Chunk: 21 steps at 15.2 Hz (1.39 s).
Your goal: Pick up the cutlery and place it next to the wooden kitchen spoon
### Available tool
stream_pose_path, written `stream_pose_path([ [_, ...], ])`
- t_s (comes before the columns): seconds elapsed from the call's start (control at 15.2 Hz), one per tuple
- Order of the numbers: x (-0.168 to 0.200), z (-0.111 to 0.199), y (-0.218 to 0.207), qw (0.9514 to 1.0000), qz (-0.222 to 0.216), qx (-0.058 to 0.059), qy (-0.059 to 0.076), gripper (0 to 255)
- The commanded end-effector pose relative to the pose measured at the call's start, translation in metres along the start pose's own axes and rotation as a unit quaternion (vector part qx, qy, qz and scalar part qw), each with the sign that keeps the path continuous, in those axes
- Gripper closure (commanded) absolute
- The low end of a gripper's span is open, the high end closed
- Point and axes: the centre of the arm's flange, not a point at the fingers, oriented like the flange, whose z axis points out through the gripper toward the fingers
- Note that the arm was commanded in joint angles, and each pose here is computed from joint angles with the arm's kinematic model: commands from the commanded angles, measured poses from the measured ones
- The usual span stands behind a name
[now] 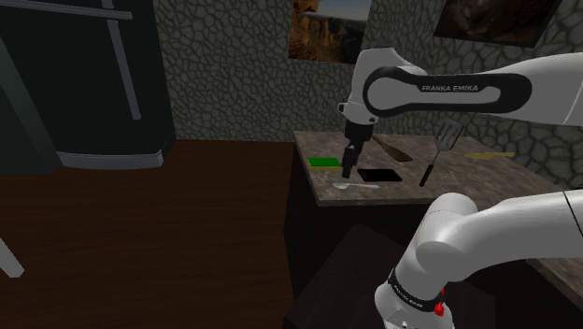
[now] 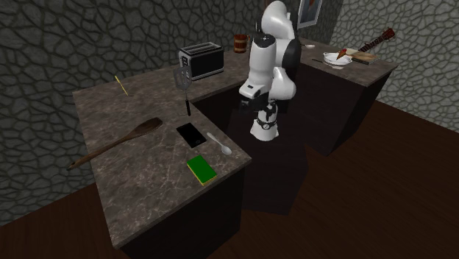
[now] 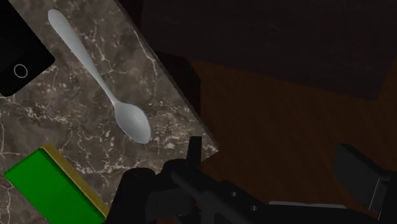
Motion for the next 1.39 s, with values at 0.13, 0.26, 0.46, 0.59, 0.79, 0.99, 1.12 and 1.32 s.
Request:
stream_pose_path([
  [0.13,-0.006,0.033,0.034,0.9981,-0.053,-0.026,-0.019,0],
  [0.26,-0.008,0.048,0.052,0.9957,-0.079,-0.039,-0.028,0],
  [0.46,-0.009,0.069,0.079,0.9906,-0.117,-0.058,-0.042,0],
  [0.59,-0.009,0.082,0.098,0.9860,-0.142,-0.070,-0.051,0],
  [0.79,-0.007,0.101,0.126,0.9776,-0.180,-0.089,-0.065,0],
  [0.99,-0.005,0.118,0.145,0.9713,-0.203,-0.101,-0.073,0],
  [1.12,-0.006,0.128,0.148,0.9713,-0.203,-0.101,-0.073,0],
  [1.32,-0.008,0.143,0.151,0.9713,-0.203,-0.101,-0.073,0],
])
